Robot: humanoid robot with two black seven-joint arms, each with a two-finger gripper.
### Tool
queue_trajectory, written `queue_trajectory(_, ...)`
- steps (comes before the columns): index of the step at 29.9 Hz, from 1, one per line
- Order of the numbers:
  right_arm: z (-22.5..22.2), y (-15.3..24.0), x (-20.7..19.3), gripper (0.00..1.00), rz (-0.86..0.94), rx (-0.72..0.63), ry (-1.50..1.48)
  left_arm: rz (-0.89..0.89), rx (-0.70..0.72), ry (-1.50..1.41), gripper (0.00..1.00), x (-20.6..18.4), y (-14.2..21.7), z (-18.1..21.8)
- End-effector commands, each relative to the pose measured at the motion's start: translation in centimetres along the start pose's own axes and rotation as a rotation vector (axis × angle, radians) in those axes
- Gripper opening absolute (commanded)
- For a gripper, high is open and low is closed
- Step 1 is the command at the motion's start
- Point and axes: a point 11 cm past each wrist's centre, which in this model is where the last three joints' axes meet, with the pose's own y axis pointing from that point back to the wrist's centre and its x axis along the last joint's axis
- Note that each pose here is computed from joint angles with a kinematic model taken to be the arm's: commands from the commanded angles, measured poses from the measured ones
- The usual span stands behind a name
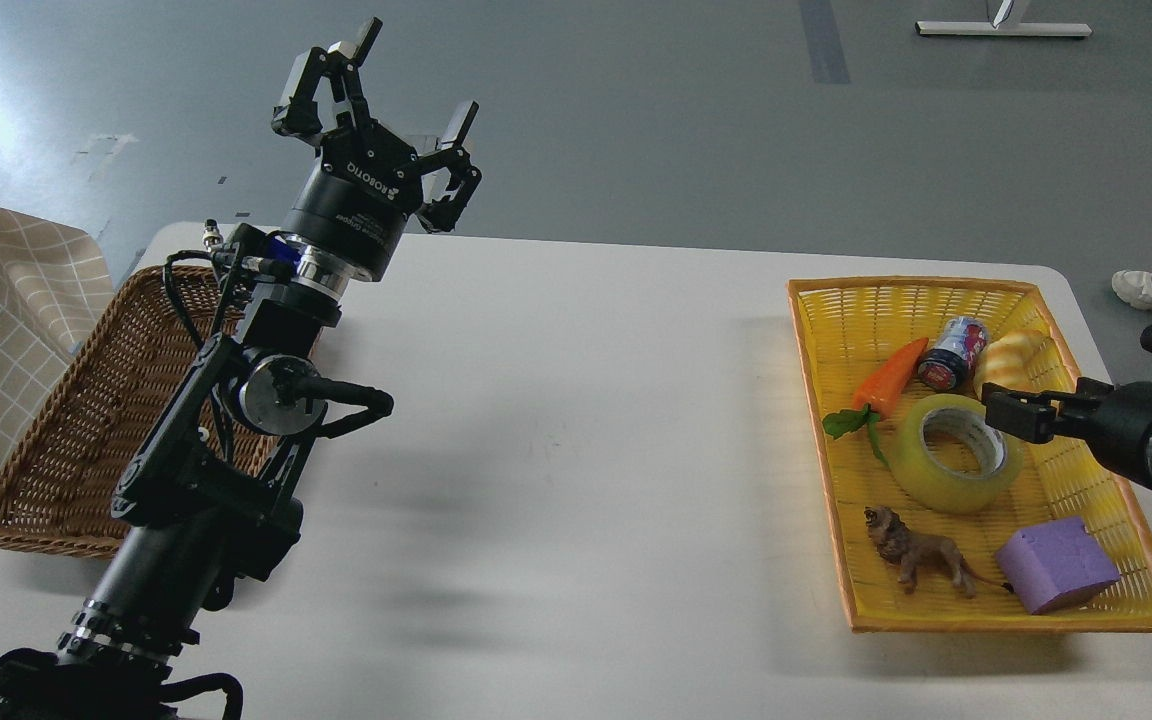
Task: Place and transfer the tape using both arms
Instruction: 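Move the right gripper down toward the yellow tape roll in the tray, then insert the right gripper into the tape roll's hole and grip it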
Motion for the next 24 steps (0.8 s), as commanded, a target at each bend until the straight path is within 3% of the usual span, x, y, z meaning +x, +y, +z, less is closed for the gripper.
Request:
queue_trajectory(1,-0.5,-0.7,-0.6,0.99,-0.008,0.01,-0.021,0.0,0.002,0.001,0.98,0.0,0.0,-0.1)
queue_trajectory(20,-0.1,-2.0,-3.9,0.98,-0.072,-0.042,-0.071,0.01,0.011,-0.008,0.98,0.5,0.6,-0.1)
queue_trajectory(24,-0.4,-2.1,-4.5,0.94,-0.082,-0.037,-0.078,0.011,0.012,-0.008,0.98,0.6,0.7,-0.1)
